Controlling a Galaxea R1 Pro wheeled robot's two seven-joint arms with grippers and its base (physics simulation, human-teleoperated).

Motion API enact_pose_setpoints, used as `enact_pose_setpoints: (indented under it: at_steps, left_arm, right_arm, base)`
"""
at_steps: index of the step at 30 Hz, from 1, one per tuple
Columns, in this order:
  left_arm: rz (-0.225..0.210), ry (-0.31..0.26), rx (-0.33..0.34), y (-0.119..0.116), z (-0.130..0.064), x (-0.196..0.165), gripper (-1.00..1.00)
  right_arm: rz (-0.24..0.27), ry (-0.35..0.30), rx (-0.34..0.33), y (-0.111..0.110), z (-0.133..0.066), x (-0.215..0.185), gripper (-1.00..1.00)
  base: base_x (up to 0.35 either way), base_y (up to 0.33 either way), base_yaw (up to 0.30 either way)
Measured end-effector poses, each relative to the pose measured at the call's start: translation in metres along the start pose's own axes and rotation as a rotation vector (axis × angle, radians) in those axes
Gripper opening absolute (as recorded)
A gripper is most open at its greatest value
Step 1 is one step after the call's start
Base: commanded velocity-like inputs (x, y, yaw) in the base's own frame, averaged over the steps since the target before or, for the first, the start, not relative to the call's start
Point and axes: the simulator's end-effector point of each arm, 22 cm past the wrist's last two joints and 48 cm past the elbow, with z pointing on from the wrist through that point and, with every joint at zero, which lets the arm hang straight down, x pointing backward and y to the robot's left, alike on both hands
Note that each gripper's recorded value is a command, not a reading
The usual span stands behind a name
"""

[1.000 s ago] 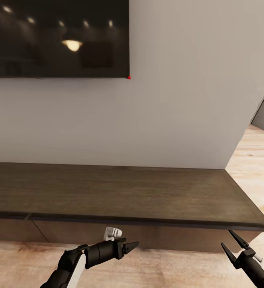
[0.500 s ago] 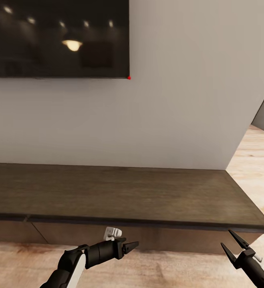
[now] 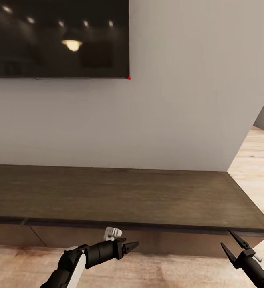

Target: Place each of the two pumpkins and all three candles from the living room inside a cabinet in the living room (use any cabinet), then make sure every cabinet is closed, and position the cauldron so it is next to a table in the living room.

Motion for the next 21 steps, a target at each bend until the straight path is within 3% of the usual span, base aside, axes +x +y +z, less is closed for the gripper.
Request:
enact_pose_setpoints:
  at_steps: [21]
  left_arm:
    - [0.0, 0.0, 0.0, 0.0, 0.0, 0.0001, 1.0]
  right_arm:
    - [-0.001, 0.001, 0.0, 0.0, 0.0001, 0.0001, 1.0]
  base:
    - [0.027, 0.0, 0.0]
